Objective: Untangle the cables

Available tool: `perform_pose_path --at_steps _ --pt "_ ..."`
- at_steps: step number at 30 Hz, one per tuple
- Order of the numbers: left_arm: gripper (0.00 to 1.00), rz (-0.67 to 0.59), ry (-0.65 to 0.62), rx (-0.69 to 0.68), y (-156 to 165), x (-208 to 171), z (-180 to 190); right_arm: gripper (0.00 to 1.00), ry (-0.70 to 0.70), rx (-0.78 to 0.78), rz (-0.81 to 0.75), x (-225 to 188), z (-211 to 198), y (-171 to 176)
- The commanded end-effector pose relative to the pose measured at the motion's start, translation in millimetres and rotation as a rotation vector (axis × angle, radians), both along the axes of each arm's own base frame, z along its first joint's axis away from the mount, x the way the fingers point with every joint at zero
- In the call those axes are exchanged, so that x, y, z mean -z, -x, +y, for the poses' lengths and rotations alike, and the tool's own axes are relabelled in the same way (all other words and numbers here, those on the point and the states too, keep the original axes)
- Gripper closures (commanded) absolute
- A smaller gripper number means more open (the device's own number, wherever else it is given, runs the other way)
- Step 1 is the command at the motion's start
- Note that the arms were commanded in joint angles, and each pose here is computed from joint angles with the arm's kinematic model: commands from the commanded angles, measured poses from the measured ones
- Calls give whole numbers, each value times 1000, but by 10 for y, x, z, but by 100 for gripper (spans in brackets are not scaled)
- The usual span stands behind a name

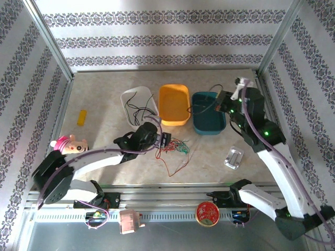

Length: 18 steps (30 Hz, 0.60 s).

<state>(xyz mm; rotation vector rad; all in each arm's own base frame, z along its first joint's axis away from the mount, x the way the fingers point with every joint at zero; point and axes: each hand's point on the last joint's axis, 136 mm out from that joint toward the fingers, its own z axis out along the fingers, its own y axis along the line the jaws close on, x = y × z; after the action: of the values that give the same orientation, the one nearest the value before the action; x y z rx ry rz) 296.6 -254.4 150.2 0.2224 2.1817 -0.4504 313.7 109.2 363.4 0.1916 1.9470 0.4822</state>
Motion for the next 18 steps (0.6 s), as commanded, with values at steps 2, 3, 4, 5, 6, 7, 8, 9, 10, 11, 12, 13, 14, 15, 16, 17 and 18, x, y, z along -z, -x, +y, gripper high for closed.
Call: perform_pose_path --at_steps 2,3,4,5,6,7,8,9,10,11,12,13,14,15,16,17,18 --pt "8 -159 72 -335 -120 -522 656 100 -68 -196 -30 -165 556 -137" --pt "8 -175 90 -332 -104 -599 703 100 -86 -232 -19 -156 666 -160" --pt "8 -194 103 -285 -81 -685 672 100 -106 -255 -4 -144 745 -183" --pt "8 -207 105 -238 -53 -751 631 100 -122 -271 11 -128 800 -200" --pt "8 -213 99 -188 -19 -803 589 100 -137 -296 27 -114 863 -210" --pt "9 -214 90 -134 16 -848 546 100 -146 -319 49 -92 918 -211" --pt "9 -213 86 -85 49 -886 502 100 -152 -343 69 -68 964 -207" --pt "10 -210 80 -27 87 -919 444 100 -157 -369 97 -37 1006 -193" --pt "11 -207 72 30 132 -950 392 100 -162 -392 129 1 1043 -179" --pt "11 -205 61 71 165 -967 358 100 -168 -411 161 33 1065 -159" --pt "12 -204 50 122 209 -989 306 100 -179 -439 201 72 1095 -131" --pt "12 -202 37 163 240 -1004 266 100 -192 -466 245 122 1115 -101" --pt "12 -197 25 201 270 -1006 222 100 -206 -483 282 161 1125 -76" --pt "12 -194 17 242 298 -1019 170 100 -223 -502 319 206 1142 -48" --pt "13 -190 10 277 317 -1027 120 100 -234 -520 344 241 1161 -16" --pt "13 -187 8 300 324 -1041 79 100 -240 -533 360 267 1180 10" --pt "13 -188 10 324 327 -1065 32 100 -243 -542 373 298 1192 37"
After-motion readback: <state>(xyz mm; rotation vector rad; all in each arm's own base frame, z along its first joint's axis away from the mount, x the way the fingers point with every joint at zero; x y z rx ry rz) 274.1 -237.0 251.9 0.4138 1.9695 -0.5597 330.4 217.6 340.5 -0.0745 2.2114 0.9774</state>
